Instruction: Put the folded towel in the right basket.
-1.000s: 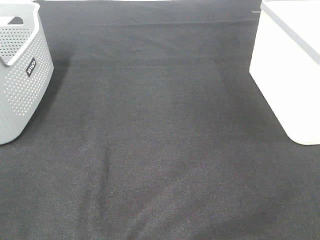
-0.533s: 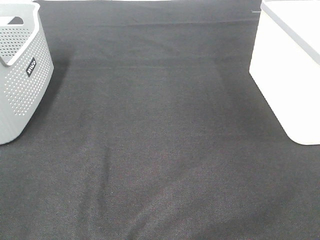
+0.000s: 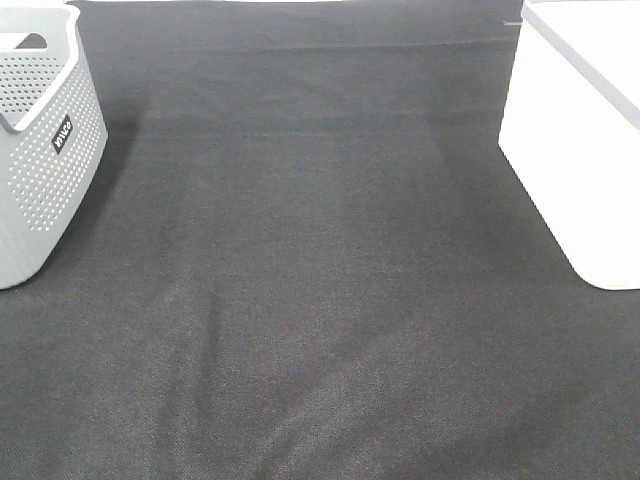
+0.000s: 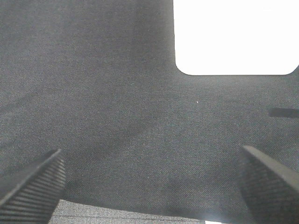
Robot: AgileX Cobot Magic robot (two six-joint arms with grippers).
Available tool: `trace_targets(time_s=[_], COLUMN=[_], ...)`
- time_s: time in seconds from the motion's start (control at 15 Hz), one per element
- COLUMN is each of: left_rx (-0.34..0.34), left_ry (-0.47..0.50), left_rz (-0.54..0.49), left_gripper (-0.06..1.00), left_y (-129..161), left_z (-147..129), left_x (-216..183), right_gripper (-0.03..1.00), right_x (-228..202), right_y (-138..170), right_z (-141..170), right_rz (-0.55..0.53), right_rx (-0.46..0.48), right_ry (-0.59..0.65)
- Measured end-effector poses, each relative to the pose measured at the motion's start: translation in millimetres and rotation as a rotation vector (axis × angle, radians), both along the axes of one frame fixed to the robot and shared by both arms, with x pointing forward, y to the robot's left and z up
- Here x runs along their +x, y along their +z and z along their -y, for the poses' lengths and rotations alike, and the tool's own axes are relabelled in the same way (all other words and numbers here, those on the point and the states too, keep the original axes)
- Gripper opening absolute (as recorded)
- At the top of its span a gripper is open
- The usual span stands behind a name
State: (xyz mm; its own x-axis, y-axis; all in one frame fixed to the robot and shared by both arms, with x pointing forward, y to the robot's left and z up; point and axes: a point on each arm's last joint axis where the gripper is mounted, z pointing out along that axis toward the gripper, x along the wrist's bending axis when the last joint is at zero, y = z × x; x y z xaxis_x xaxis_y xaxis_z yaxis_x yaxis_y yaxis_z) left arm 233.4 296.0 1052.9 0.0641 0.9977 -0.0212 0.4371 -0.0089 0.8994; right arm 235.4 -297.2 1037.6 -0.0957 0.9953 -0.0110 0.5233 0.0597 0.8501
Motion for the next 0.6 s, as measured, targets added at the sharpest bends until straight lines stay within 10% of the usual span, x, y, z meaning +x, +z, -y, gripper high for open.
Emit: trace_targets(time_s=[0.6], left_rx=[-0.002], left_ry=[-0.002], left_rz=[0.0], left_gripper=[0.98], left_y=[0.0], left_z=[0.2], left_x=[0.0], right_gripper=[0.96], right_x=[0.0], right_y=[0.0], right_z=[0.0], right_rz=[0.0], right_rx=[0.0], right_ry=[-0.001])
